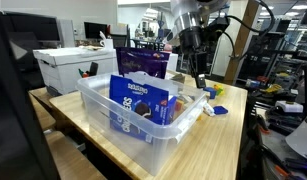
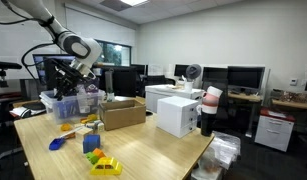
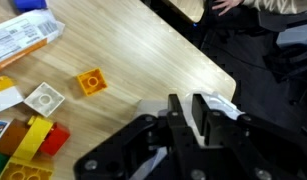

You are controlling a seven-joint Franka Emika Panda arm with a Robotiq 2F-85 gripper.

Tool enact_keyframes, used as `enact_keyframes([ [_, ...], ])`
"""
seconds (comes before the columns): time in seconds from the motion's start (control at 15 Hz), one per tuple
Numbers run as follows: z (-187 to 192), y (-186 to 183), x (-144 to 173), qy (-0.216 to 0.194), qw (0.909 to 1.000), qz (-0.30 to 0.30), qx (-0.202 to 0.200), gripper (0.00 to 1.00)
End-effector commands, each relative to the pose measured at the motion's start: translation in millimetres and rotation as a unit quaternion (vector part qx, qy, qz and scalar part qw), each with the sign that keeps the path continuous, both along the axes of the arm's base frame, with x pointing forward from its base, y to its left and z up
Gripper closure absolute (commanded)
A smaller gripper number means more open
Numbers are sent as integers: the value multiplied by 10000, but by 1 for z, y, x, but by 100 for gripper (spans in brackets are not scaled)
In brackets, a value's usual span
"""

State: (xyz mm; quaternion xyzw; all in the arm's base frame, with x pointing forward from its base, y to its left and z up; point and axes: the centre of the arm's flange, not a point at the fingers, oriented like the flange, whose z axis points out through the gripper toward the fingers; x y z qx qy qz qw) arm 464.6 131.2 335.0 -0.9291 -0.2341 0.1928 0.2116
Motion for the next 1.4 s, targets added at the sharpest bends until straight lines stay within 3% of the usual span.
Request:
enact_keyframes([
  [0.0,33,-13,21,-448,9983,-200,-300,50],
  [0.4,77,-2,39,-1154,9923,-288,-337,14],
  [0.47,80,2,40,-1100,9935,-175,-228,29],
  [0.53,84,6,41,-930,9956,-48,-42,54],
  [0.67,92,13,40,-914,9958,54,91,54],
  [1.07,105,36,30,-848,9945,311,534,88],
  [1.33,85,60,17,-710,9942,408,700,97],
])
